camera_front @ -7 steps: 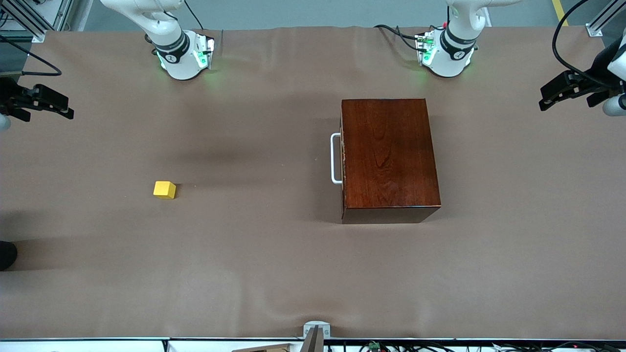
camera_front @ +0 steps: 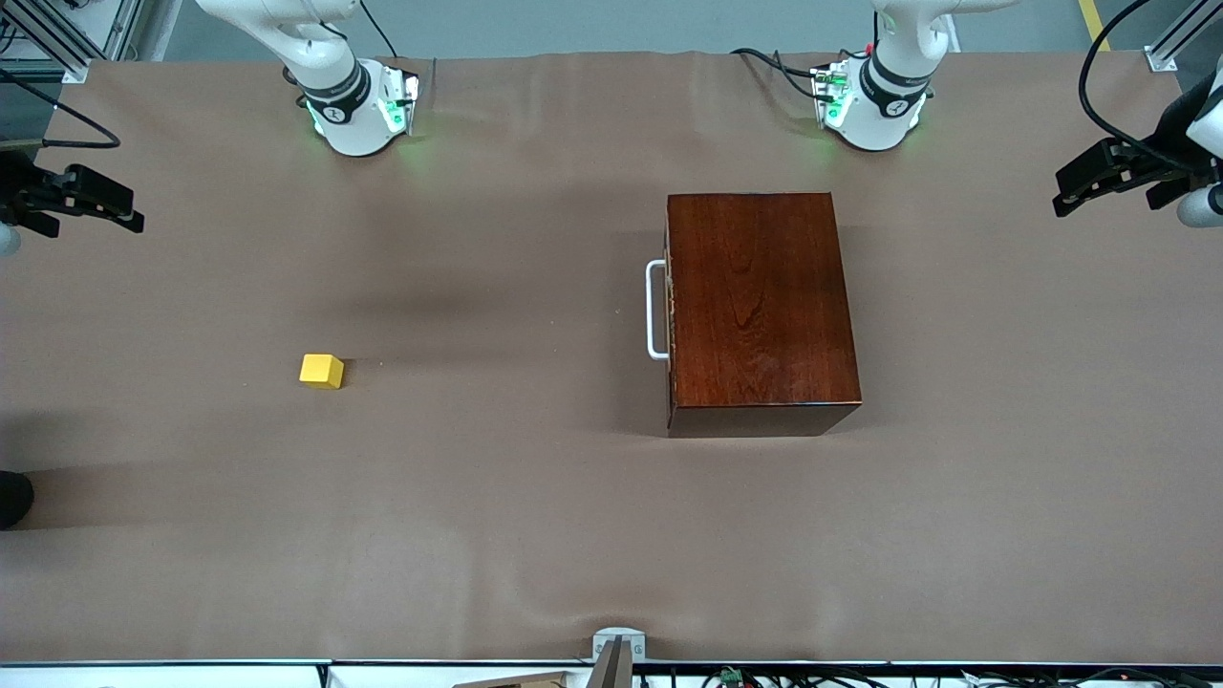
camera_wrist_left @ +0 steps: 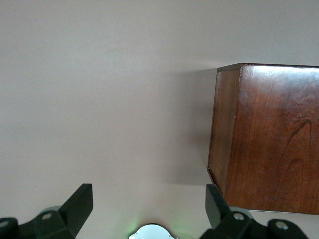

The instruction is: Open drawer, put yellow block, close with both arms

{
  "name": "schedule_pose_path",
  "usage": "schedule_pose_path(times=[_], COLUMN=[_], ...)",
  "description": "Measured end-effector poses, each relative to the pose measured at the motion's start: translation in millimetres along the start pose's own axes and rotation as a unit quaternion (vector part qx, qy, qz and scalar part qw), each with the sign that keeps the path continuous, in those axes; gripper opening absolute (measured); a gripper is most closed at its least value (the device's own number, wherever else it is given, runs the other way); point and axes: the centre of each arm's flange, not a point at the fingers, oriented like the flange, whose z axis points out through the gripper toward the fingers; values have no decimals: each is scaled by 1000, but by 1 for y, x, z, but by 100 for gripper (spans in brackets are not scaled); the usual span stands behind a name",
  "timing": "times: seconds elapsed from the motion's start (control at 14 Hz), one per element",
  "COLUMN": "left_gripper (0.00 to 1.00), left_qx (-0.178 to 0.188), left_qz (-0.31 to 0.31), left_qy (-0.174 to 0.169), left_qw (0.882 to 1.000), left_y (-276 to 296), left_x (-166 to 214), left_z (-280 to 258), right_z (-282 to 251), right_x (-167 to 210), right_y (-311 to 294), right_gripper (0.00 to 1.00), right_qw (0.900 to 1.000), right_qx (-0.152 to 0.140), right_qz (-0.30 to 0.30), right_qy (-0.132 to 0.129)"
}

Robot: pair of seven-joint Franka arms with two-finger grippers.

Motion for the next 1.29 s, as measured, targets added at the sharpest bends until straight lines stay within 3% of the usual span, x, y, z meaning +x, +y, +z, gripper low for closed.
schedule_pose_path(times=[0.21,0.43,0.71,1.0,1.29], left_gripper=[100,100,100,100,100], left_qx=[3,7,1,-2,42], left_qz=[38,94,147,137,115], left_qy=[-7,-32,-37,-20,-4], left_qw=[999,995,988,990,992], left_y=[50,132,258,369,440], left_x=[-3,-4,-11,-25,-35], left_z=[7,38,80,126,206], right_z=[0,0,0,1,1], right_x=[0,0,0,0,-1], right_y=[1,1,1,2,3], right_gripper=[100,100,100,100,100], right_qw=[1000,1000,1000,1000,1000], right_qx=[0,0,0,0,1], right_qz=[1,1,1,2,3], right_qy=[0,0,-1,-1,-2])
